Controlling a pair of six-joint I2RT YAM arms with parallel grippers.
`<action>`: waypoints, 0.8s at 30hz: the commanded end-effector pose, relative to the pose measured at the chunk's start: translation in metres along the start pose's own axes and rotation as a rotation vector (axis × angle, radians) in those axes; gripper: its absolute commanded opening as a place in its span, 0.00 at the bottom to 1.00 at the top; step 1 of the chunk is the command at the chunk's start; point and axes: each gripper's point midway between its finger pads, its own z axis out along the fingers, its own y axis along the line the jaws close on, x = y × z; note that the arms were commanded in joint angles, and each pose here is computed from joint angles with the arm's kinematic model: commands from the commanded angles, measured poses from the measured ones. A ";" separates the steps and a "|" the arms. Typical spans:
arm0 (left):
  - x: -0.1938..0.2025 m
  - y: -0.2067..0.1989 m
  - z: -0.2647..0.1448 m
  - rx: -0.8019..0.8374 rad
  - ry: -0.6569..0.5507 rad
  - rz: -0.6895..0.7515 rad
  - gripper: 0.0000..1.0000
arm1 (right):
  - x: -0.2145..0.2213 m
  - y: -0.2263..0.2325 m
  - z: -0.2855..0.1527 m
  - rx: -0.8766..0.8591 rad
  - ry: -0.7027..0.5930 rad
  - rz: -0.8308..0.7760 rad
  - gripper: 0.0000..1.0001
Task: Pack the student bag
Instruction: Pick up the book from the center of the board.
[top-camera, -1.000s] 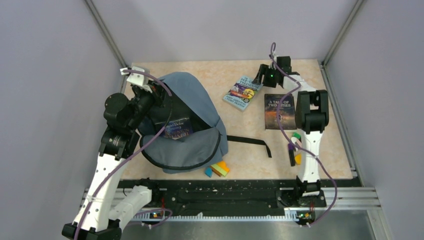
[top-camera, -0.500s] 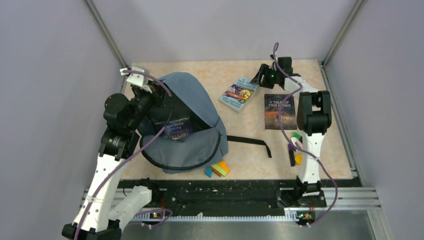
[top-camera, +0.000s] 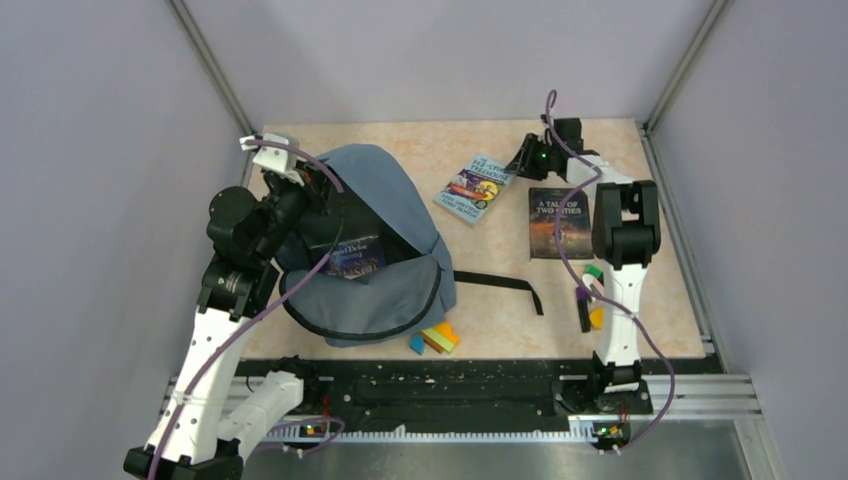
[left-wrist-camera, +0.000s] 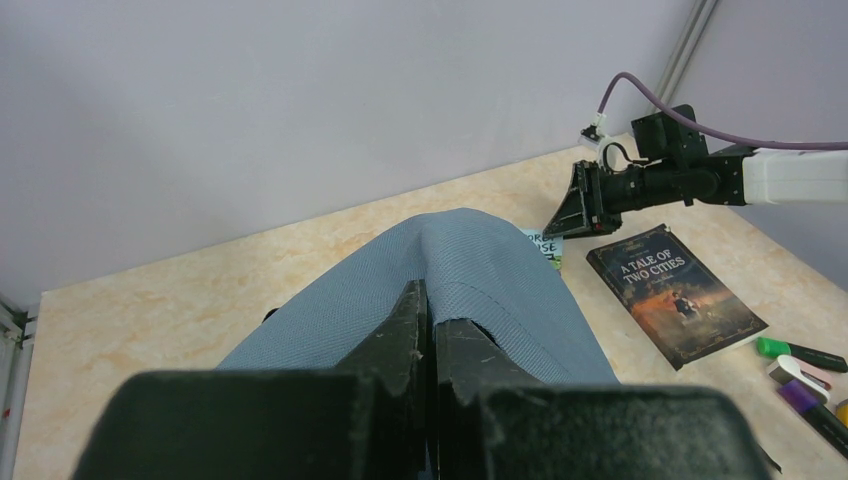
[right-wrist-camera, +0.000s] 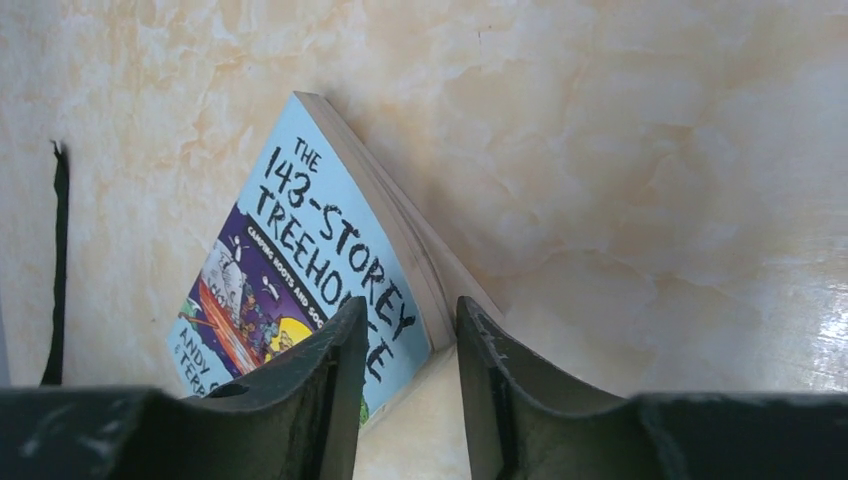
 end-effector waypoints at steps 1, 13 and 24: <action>-0.026 0.000 -0.007 -0.009 -0.089 0.014 0.00 | -0.002 -0.005 0.004 0.018 -0.011 -0.001 0.32; -0.027 0.000 -0.008 -0.009 -0.092 0.015 0.00 | -0.047 0.044 -0.044 -0.072 -0.187 -0.038 0.00; -0.029 0.003 -0.009 -0.034 -0.099 0.000 0.00 | -0.118 0.163 -0.173 -0.350 -0.532 -0.204 0.00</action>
